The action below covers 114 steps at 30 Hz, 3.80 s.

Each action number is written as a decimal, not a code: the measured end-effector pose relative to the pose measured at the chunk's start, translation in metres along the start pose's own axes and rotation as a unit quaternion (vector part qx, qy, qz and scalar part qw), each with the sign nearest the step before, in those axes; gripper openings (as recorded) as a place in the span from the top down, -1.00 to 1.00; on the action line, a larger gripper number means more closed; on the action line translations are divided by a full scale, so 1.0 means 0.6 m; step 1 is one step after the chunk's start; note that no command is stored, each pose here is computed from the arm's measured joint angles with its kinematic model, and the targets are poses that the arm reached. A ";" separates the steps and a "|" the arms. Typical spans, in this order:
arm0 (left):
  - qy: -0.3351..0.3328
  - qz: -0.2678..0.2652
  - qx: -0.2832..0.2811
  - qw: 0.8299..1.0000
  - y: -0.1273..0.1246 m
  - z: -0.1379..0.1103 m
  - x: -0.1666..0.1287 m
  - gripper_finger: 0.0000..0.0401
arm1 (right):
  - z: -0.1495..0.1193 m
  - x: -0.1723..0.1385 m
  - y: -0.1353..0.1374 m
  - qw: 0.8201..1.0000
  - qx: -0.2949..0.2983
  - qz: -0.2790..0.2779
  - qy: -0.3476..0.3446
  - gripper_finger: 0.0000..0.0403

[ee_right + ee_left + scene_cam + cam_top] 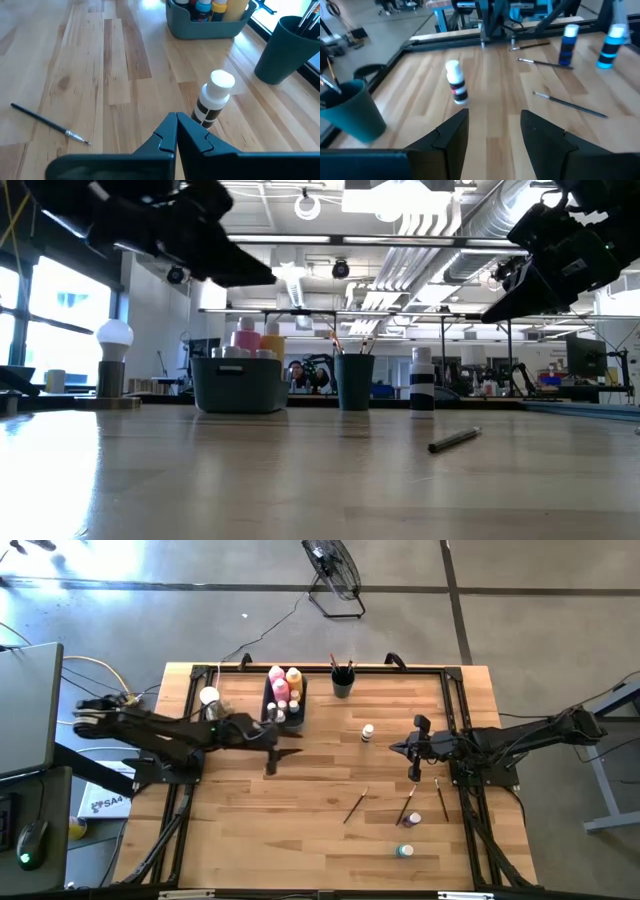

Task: Pick & Place Paint Supplies
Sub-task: Put the silver paint brush into the green cup

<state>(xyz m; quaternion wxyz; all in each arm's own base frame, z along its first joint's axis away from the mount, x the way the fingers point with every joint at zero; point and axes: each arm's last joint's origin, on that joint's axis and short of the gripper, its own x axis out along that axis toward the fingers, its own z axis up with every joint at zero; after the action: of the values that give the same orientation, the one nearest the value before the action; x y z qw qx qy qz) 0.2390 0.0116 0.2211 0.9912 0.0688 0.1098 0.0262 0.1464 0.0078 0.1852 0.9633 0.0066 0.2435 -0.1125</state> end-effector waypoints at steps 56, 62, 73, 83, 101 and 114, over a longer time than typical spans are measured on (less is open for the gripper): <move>0.002 -0.001 0.057 0.998 0.000 -0.006 -0.052 0.13 | 0.116 -0.029 -0.009 0.983 0.087 -0.161 -0.004 0.99; 0.002 -0.005 0.056 0.998 0.000 -0.006 -0.052 0.13 | 0.150 -0.022 -0.002 0.966 0.126 -0.199 0.105 0.99; 0.002 -0.007 0.056 0.998 0.000 -0.006 -0.052 0.13 | 0.135 -0.006 -0.001 0.817 0.280 -0.303 0.402 0.99; 0.025 0.066 0.059 0.996 0.006 -0.010 -0.052 0.13 | 0.073 -0.011 0.002 0.720 0.350 -0.311 0.512 0.99; 0.051 0.134 0.062 0.988 0.013 -0.015 -0.054 0.13 | 0.024 0.021 0.012 0.691 0.449 -0.288 0.487 0.99; 0.071 0.130 0.065 0.987 0.012 -0.021 -0.054 0.13 | -0.004 0.077 0.058 0.685 0.413 -0.213 0.561 0.99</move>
<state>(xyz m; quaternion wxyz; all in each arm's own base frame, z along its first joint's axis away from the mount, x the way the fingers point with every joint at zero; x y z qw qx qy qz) 0.2043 0.0181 0.2168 0.9626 0.1446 0.1710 0.1524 0.1922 0.0319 0.1600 0.4961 0.4137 0.6624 -0.3795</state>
